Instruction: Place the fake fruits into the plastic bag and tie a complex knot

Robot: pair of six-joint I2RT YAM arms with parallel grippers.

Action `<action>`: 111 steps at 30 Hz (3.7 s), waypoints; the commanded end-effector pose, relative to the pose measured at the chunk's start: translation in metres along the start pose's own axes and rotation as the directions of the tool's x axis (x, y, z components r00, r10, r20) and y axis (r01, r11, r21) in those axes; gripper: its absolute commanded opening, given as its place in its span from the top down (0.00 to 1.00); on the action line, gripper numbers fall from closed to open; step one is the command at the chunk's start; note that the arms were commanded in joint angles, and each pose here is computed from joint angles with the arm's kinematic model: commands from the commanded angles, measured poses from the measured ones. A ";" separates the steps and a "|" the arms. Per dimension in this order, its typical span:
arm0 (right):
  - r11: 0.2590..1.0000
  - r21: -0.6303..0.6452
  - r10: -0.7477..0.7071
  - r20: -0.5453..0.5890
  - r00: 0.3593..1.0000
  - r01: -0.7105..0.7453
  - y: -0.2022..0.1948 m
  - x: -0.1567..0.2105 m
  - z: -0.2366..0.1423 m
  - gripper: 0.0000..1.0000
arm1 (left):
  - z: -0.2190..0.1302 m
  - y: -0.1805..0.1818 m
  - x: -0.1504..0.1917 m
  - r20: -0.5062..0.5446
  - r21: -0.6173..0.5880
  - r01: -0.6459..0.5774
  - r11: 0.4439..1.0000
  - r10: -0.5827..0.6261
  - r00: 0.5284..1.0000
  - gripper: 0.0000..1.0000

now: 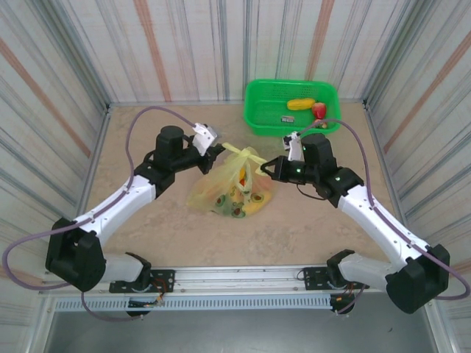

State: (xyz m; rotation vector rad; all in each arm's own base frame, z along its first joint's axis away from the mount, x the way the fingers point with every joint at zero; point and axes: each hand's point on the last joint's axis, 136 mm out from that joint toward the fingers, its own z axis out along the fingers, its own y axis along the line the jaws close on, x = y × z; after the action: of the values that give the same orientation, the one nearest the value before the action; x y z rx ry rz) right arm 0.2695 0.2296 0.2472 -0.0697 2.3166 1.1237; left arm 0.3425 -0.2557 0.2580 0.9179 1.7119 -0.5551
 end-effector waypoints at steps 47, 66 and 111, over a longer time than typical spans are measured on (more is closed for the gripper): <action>0.808 0.349 0.335 0.390 0.858 -0.474 -0.205 0.002 -0.074 1.00 | -0.107 0.175 0.116 0.243 -0.700 0.512 0.498 -0.509 0.826 1.00; 0.918 0.351 0.041 0.378 0.925 -0.184 -0.121 -0.039 -0.094 0.22 | -0.078 0.102 0.049 0.130 -0.500 0.479 0.722 -0.484 0.865 0.02; 0.685 0.723 -0.470 0.346 0.812 0.089 -0.313 -0.068 -0.042 0.01 | -0.104 0.182 0.227 0.028 -0.772 0.236 0.590 -0.339 0.940 0.01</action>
State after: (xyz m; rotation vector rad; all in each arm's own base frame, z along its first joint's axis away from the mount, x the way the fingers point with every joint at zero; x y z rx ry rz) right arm 0.4016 -0.0097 0.0932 0.0954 1.9255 0.0906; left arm 0.3923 -0.0045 0.0829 0.0633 1.9988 0.0710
